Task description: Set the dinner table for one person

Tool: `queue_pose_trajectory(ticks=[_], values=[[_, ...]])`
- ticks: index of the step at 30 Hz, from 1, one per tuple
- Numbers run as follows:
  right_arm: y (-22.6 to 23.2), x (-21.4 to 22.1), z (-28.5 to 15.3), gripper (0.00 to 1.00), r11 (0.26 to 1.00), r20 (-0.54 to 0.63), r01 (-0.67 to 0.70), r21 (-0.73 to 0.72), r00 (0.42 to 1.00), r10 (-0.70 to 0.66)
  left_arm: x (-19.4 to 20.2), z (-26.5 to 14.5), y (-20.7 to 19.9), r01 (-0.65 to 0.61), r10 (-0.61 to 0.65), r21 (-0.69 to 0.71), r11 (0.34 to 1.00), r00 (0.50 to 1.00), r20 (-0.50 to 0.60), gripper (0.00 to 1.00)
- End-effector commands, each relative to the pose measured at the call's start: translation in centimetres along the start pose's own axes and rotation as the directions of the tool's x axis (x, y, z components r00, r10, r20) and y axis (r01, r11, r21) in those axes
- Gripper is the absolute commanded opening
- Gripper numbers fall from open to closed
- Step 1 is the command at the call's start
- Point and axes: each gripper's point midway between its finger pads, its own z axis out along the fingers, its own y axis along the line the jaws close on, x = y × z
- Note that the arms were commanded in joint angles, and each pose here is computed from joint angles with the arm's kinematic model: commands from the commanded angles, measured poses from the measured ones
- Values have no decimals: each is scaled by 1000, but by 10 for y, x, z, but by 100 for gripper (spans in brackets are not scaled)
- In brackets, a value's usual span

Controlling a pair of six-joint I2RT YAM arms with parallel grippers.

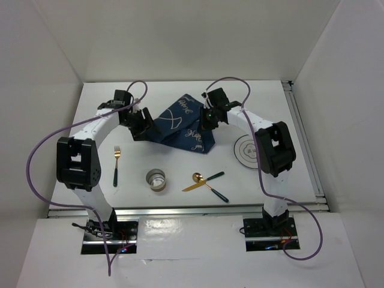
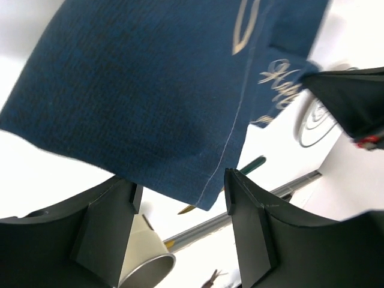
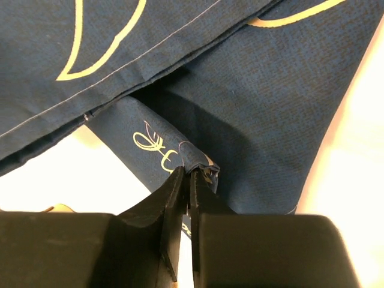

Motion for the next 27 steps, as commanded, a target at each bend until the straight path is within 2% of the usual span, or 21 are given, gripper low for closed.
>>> queue_pose_trajectory(ticks=[1, 5, 6, 7, 9, 10, 11, 12, 14, 20, 24, 27], values=[[4, -13, 1, 13, 999, 26, 39, 5, 999, -39, 8, 12, 7, -24, 24, -1, 1000, 999, -33, 73], [5, -14, 2, 27, 998, 20, 63, 22, 998, -63, 19, 25, 8, -24, 25, 3, 1000, 997, -66, 73], [2, -14, 2, 32, 997, 24, 63, 35, 998, -64, 19, 25, 8, -24, 25, 3, 1000, 997, -66, 73], [0, -15, 2, 43, 997, 28, 62, 48, 998, -64, 23, 30, 8, -26, 26, -1, 1000, 996, -81, 74], [0, -20, 2, 52, 996, 33, 72, 57, 997, -74, 26, 33, 8, -20, 20, -5, 1000, 995, -93, 77], [-7, -16, 5, 56, 994, 22, 67, 87, 997, -69, 26, 33, 8, -20, 20, -5, 1000, 995, -93, 82], [-7, -23, 3, 65, 993, 37, 80, 92, 996, -84, 28, 35, 6, -29, 28, -11, 1000, 995, -94, 84], [-7, -23, 5, 68, 992, 30, 79, 94, 996, -82, 28, 35, 6, -30, 28, -11, 1000, 995, -95, 86], [-8, -22, 8, 68, 989, 23, 94, 114, 995, -98, 34, 37, 7, -23, 21, -16, 1000, 994, -108, 89], [-14, -18, 24, 69, 988, -4, 110, 111, 994, -111, 36, 46, 10, -18, 14, -27, 999, 993, -113, 89], [-14, -17, 31, 69, 989, -9, 110, 100, 994, -110, 36, 46, 5, -29, 26, -21, 999, 993, -112, 80], [-14, -12, 40, 69, 990, -22, 118, 79, 993, -116, 39, 47, 3, -36, 34, -19, 999, 993, -118, 66]])
